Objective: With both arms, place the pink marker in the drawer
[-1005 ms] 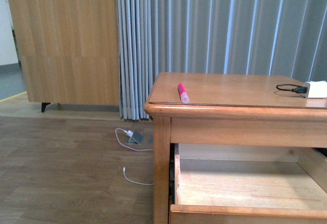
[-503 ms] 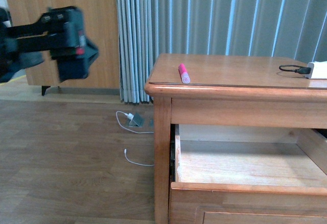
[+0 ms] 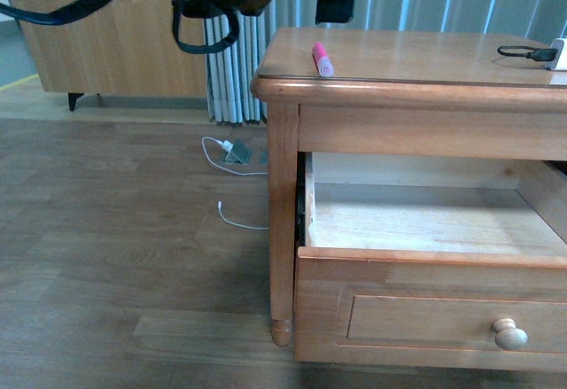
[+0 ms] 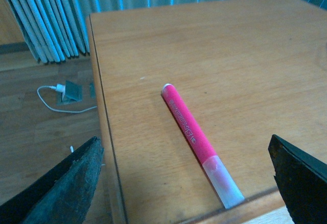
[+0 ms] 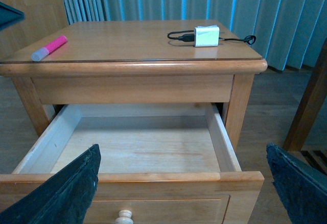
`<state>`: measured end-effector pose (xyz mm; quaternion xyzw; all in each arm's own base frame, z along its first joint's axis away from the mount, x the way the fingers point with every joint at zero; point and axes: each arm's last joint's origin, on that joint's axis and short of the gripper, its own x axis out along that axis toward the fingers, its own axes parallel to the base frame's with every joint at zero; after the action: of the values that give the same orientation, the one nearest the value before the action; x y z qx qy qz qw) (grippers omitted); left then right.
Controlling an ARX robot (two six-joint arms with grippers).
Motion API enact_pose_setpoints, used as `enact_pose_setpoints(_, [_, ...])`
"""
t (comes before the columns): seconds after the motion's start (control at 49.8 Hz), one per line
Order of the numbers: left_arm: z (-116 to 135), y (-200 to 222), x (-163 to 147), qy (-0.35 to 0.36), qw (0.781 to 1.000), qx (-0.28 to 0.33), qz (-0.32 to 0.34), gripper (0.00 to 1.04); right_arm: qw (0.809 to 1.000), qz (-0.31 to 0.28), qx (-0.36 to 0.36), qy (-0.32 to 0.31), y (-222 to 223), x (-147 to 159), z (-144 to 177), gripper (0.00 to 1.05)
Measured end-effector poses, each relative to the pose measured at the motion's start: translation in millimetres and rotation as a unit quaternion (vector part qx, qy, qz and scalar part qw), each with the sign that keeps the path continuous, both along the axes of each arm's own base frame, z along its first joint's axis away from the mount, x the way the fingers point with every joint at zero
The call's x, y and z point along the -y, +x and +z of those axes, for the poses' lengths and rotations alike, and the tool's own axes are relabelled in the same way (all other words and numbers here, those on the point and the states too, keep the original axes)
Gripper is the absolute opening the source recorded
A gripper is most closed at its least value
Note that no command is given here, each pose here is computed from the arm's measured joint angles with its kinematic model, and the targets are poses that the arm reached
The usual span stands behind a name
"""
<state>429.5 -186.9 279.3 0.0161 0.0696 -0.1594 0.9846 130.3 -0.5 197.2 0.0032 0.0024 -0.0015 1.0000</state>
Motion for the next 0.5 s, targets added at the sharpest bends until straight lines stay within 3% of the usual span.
enact_pose_setpoints(0.181, [-18, 40, 19, 0.004, 0.999, -0.04, 0.007, 0.99, 1.0, 0.0, 0.0, 0.0, 0, 0, 0, 0.96])
enact_pose_setpoints(0.503, [-21, 59, 38, 0.022, 0.999, -0.048, -0.011, 0.99, 1.0, 0.0, 0.0, 0.0, 0, 0, 0, 0.96])
